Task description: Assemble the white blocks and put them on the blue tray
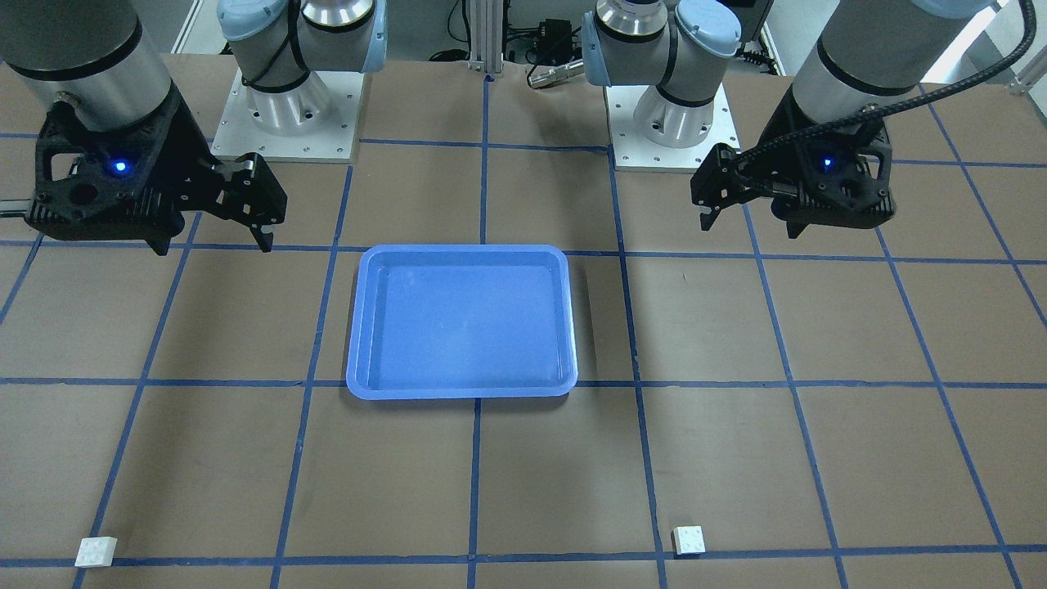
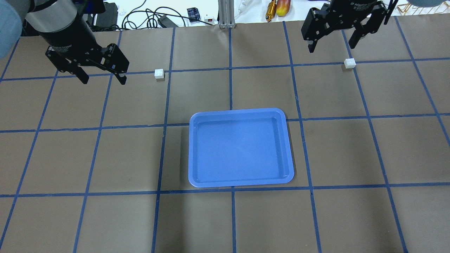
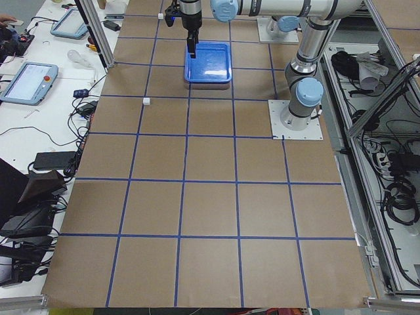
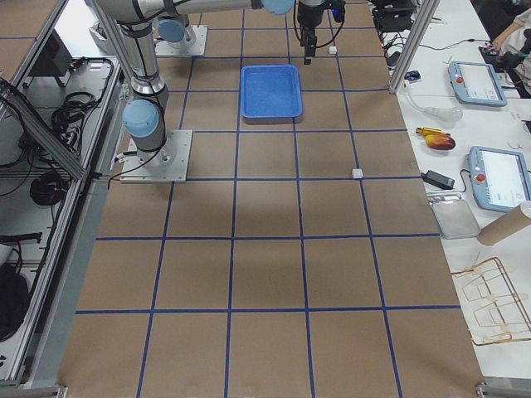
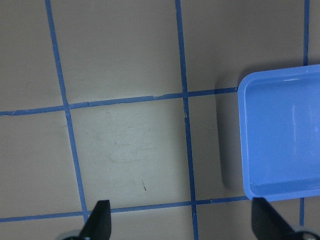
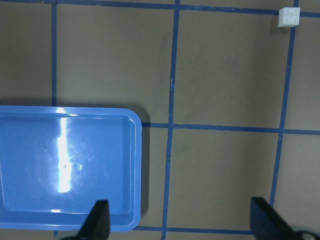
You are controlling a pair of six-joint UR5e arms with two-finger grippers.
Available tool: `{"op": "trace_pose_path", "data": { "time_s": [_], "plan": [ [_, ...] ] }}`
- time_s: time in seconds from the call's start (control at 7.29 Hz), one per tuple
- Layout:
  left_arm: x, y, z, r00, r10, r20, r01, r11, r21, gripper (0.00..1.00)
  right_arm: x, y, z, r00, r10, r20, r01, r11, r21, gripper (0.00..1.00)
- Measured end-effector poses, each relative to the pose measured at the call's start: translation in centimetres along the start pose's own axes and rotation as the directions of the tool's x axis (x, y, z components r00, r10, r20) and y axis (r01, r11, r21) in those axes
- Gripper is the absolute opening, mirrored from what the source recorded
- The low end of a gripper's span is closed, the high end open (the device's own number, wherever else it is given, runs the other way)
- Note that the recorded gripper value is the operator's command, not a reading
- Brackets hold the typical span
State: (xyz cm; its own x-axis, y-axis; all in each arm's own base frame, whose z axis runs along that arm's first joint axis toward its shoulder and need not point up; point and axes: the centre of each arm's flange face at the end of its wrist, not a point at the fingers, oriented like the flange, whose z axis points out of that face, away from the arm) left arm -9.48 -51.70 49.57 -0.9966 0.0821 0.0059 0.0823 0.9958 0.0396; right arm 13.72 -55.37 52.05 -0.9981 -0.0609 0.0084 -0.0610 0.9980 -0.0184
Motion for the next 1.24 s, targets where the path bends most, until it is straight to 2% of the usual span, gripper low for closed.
{"op": "trace_pose_path", "data": {
  "time_s": [0.27,0.41,0.55,0.82,1.1,1.24],
  "plan": [
    [0.0,0.0,0.0,1.0,0.0,0.003,0.0,1.0,0.0,1.0,0.2,-0.2,0.1,1.0,-0.001,0.001,0.001,1.0,0.0,1.0],
    [0.0,0.0,0.0,1.0,0.0,0.004,0.0,1.0,-0.001,1.0,0.7,-1.0,0.7,1.0,-0.028,0.002,0.028,1.0,-0.002,1.0],
    [0.0,0.0,0.1,1.0,0.0,0.004,0.0,1.0,-0.002,1.0,1.6,-2.6,2.3,0.997,-0.075,0.003,0.075,0.997,-0.009,1.0],
    [-0.1,-0.2,0.2,1.0,0.006,0.003,-0.006,1.0,-0.005,1.0,5.3,-7.7,8.0,0.986,-0.168,0.007,0.168,0.986,-0.017,1.0],
    [-0.3,-1.0,0.7,1.0,0.006,0.003,-0.006,1.0,-0.009,1.0,10.5,-12.6,13.9,0.954,-0.298,0.0,0.298,0.954,-0.001,1.0],
    [-0.4,-1.7,1.0,1.0,-0.003,0.003,0.003,1.0,-0.009,1.0,13.1,-14.6,16.3,0.928,-0.372,-0.009,0.372,0.928,0.011,1.0]
  ]
}}
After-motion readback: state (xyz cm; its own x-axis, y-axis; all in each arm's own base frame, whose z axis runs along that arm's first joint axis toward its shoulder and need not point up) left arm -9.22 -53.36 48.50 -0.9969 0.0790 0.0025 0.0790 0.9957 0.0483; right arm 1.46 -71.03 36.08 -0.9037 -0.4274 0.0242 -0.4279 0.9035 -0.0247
